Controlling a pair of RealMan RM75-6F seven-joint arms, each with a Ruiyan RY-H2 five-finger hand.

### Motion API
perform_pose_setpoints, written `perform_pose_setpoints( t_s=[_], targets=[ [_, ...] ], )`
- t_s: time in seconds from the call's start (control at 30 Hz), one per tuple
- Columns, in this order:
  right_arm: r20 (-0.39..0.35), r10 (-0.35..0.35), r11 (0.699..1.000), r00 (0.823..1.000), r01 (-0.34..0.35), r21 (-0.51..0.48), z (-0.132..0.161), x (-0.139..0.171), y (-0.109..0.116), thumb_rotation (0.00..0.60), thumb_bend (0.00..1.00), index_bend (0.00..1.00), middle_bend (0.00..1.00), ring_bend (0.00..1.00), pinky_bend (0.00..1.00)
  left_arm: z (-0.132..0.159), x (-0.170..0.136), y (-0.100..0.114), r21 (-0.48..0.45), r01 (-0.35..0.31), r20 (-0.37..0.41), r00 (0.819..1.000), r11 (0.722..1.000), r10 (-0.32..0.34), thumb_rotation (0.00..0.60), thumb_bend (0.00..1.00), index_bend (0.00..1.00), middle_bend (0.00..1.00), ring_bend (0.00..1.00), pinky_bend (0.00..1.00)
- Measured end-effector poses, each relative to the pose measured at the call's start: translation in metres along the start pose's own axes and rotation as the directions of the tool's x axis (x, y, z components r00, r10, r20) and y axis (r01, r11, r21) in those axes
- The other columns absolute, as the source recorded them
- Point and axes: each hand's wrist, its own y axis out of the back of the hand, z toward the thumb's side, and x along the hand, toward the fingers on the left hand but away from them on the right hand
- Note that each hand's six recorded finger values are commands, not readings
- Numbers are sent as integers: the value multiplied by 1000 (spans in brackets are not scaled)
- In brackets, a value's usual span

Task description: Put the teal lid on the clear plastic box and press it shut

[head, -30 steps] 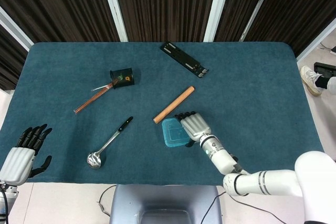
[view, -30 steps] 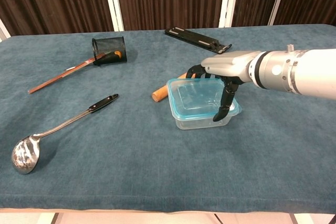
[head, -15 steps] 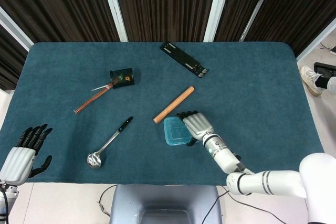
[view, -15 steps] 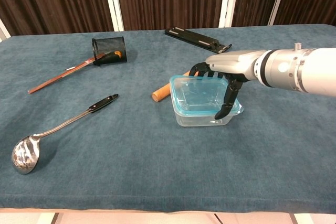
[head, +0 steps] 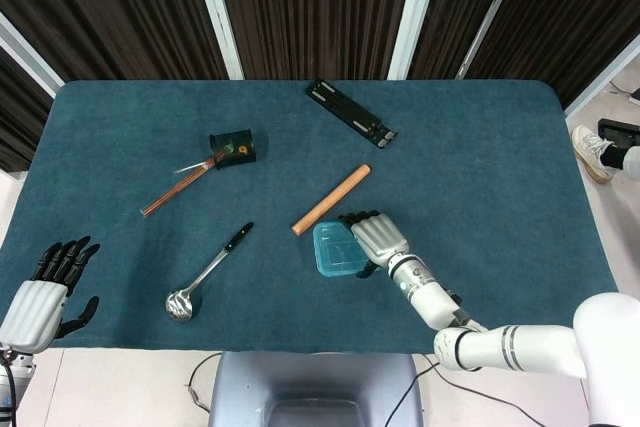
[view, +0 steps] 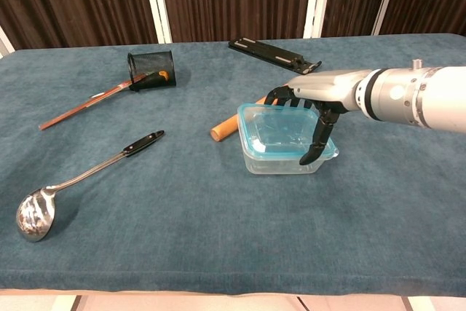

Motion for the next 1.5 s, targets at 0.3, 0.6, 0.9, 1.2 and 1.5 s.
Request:
perform_pose_setpoints(
  t_s=[0.3,0.6,0.9,1.2,1.5],
  targets=[
    [-3,-1,999,1000,1,36,4,-1,1,600,121,820,512,431,338,1,0,0,1,2,2,1000,1000,-2,600,407,0,0,0,12],
    [19,12,994,1000,-14,104,13,-3,-4,600,121,813,512,431,338,0,-1,2,-5,-4,2,1000,1000,4,600,408,0,0,0,11],
    [26,21,990,999,-24,138,19,-5,-9,600,121,810,512,431,338,-1,-2,3,-10,-8,2,1000,1000,8,600,408,0,0,0,12],
    [37,19,987,999,-25,159,20,-5,-9,600,121,792,512,424,338,-2,-2,4,-13,-10,1,1000,1000,10,600,408,0,0,0,12],
    [44,20,983,999,-28,184,23,-4,-7,600,121,739,512,397,338,-2,-2,5,-16,-13,1,1000,1000,13,600,406,0,0,0,12]
  ],
)
